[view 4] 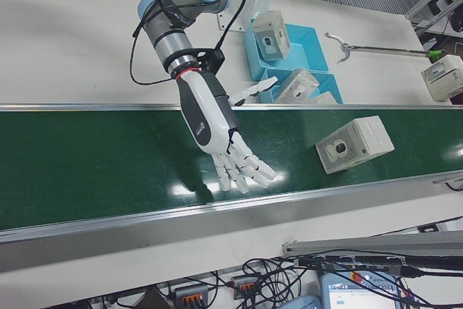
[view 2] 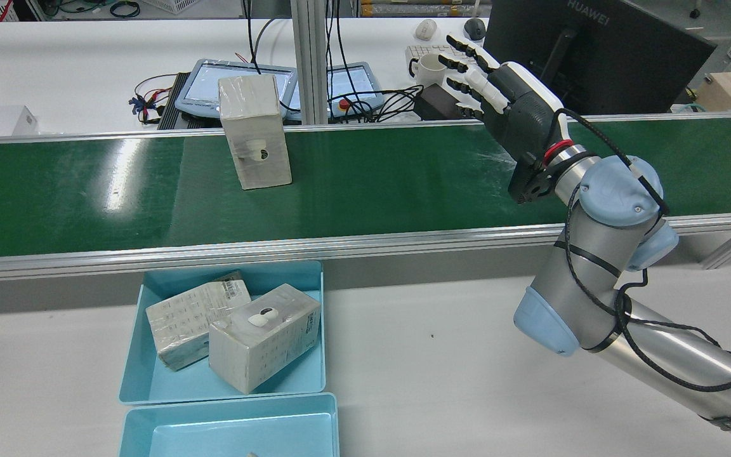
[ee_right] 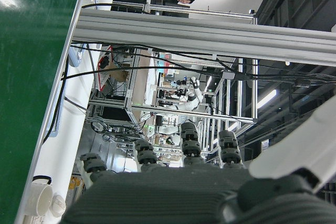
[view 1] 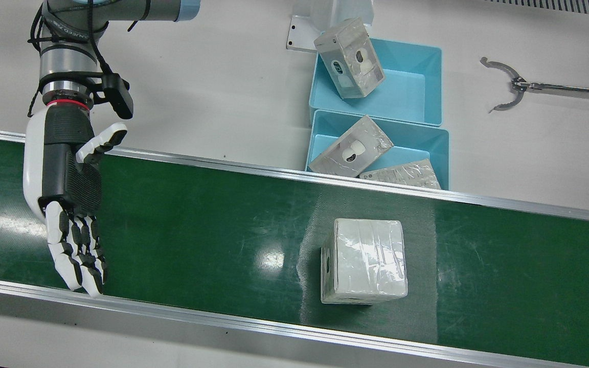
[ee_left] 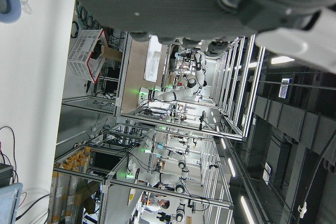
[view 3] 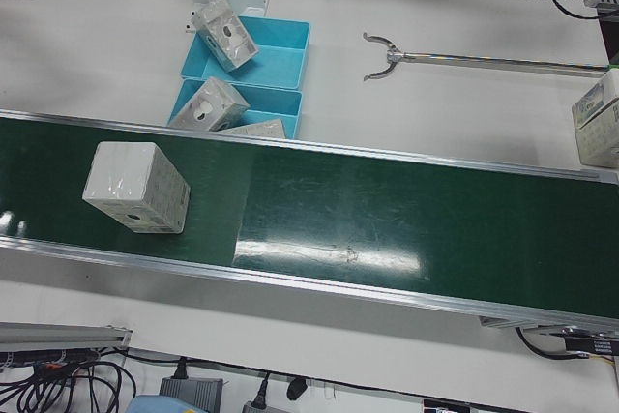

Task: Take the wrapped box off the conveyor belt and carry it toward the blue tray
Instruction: 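Lower the open right hand onto the belt in the box's path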

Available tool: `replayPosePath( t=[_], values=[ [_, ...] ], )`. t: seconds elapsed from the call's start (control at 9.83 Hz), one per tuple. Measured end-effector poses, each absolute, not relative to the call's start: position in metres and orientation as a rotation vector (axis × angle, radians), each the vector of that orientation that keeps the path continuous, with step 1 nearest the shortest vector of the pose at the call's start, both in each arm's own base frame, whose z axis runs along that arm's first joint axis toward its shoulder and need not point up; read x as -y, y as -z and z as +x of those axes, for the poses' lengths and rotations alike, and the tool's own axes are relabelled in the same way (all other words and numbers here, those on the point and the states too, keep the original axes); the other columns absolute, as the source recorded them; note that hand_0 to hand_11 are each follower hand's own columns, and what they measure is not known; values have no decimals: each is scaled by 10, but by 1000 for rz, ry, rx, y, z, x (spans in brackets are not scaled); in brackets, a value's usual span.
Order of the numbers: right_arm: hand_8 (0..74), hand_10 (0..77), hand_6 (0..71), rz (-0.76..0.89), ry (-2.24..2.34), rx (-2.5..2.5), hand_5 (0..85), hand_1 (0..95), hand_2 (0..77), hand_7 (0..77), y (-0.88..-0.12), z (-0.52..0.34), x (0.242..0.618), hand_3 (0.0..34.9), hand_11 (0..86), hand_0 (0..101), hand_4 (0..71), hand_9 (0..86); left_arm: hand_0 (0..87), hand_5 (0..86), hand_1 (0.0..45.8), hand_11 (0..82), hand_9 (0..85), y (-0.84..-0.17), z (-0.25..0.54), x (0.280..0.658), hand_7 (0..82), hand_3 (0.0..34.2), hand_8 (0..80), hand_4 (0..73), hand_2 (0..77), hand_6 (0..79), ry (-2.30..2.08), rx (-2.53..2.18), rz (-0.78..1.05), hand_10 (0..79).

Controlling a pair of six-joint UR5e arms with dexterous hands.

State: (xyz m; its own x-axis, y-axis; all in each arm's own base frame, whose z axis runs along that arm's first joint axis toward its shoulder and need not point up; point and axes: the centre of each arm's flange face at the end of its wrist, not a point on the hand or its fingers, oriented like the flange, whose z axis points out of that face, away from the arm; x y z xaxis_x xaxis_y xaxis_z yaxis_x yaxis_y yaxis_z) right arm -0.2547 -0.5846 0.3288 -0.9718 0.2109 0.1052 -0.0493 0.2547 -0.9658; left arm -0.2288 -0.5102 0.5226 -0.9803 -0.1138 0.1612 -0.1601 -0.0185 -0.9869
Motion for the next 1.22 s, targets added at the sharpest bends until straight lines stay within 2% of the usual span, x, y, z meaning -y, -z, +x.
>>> replayPosePath(
  t=[0.61, 0.71, 0.81, 1.22],
  values=[
    [44, 27, 0, -148, -1795, 2312, 125, 49, 60, 98, -342, -269, 592, 300, 49, 261, 5, 82, 0, 5, 0, 0, 0, -523, -229, 510, 5, 0, 5, 0, 11, 0, -2198, 2178, 304, 5],
    [11, 27, 0, -152, -1795, 2306, 125, 49, 71, 98, -347, -275, 594, 299, 49, 261, 5, 82, 0, 5, 0, 0, 0, -523, -229, 510, 5, 0, 0, 0, 5, 0, -2198, 2178, 304, 0],
    [33, 27, 0, -156, -1794, 2300, 136, 49, 71, 109, -352, -280, 595, 300, 49, 268, 5, 76, 0, 5, 0, 0, 0, -523, -229, 510, 5, 0, 0, 0, 5, 0, -2198, 2177, 304, 0],
    [33, 27, 0, -171, -1788, 2289, 136, 49, 71, 109, -356, -292, 592, 300, 49, 267, 0, 87, 0, 5, 0, 0, 0, -523, -229, 510, 5, 0, 5, 0, 5, 0, -2198, 2177, 304, 5]
  ],
)
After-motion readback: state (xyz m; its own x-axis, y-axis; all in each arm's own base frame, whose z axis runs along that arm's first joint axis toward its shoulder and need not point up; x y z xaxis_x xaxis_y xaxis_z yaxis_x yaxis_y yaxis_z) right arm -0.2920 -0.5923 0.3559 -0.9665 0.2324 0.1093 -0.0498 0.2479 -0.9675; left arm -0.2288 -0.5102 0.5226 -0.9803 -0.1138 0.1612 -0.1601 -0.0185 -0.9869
